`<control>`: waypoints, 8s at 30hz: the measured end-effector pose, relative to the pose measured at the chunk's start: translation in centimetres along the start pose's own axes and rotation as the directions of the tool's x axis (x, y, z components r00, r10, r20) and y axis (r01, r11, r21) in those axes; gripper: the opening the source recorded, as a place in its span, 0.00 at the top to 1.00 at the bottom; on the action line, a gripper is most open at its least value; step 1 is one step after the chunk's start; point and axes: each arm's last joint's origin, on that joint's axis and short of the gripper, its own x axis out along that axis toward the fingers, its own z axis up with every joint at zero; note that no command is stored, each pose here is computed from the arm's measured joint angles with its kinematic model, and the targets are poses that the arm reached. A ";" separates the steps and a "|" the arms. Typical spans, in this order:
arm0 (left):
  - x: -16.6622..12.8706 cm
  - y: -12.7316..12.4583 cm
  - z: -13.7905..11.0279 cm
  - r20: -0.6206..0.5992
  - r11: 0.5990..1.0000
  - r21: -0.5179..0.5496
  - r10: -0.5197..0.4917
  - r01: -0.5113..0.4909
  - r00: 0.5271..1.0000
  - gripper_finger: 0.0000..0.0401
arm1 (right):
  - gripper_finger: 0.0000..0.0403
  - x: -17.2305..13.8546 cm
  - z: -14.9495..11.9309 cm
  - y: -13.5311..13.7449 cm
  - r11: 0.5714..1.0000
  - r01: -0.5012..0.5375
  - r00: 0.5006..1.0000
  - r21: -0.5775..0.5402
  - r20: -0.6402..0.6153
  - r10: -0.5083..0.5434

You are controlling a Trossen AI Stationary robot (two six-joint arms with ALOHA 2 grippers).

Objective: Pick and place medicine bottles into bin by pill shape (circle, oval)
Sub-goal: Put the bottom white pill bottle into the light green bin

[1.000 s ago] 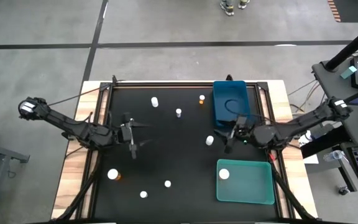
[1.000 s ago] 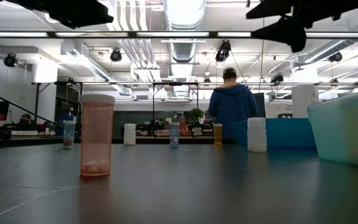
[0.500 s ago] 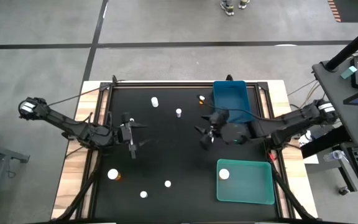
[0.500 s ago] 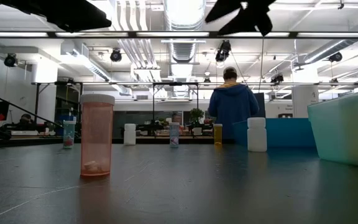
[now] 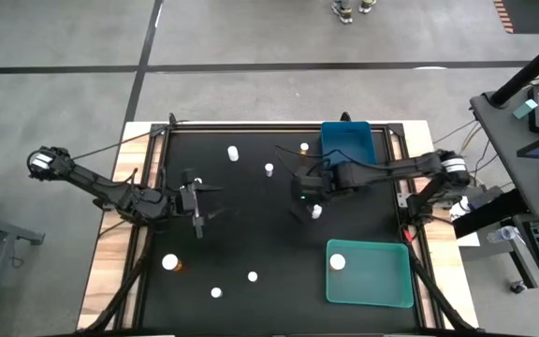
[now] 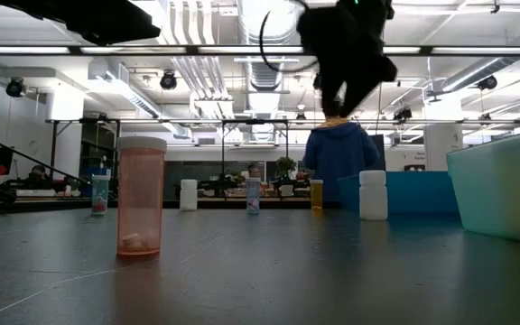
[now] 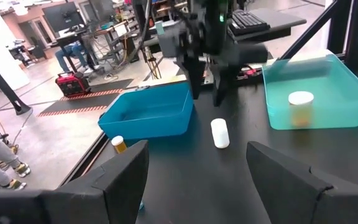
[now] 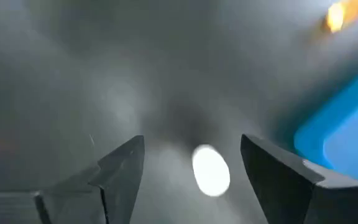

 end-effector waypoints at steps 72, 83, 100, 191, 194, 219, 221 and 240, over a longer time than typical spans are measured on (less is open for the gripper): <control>0.0 0.0 0.1 0.012 1.000 -0.007 0.003 -0.003 1.000 0.37 | 0.66 -6.6 -1.3 7.7 0.556 -0.506 0.640 -0.660 0.145 0.754; 0.0 0.0 0.2 0.015 1.000 -0.010 0.003 -0.003 1.000 0.37 | 0.65 -11.9 -0.5 7.9 0.336 -0.506 0.280 -0.794 0.217 0.935; 0.0 0.0 0.2 0.017 1.000 -0.008 0.004 -0.003 1.000 0.37 | 0.65 -13.4 0.2 9.9 0.173 -0.399 -0.063 -0.900 0.215 0.974; 0.1 0.0 0.2 0.021 1.000 -0.009 0.008 -0.008 1.000 0.37 | 0.65 7.5 12.0 -25.3 0.996 0.063 0.919 0.055 -0.393 -0.037; 0.2 -0.1 0.2 0.020 1.000 -0.008 0.008 -0.008 1.000 0.37 | 0.65 8.1 12.0 -25.7 0.991 0.127 0.906 0.030 -0.411 -0.103; 0.2 -0.1 0.2 0.021 1.000 -0.011 0.007 -0.007 1.000 0.37 | 0.65 9.5 12.1 -26.8 0.989 0.149 0.901 0.020 -0.414 -0.128; 0.2 -0.1 0.2 0.020 1.000 -0.010 0.008 -0.007 1.000 0.37 | 0.65 9.5 12.1 -26.8 0.988 0.150 0.902 0.021 -0.413 -0.128; 0.2 -0.1 0.2 0.021 1.000 -0.011 0.008 -0.008 1.000 0.37 | 0.65 6.8 10.6 -26.2 0.988 0.153 0.831 0.033 -0.545 -0.111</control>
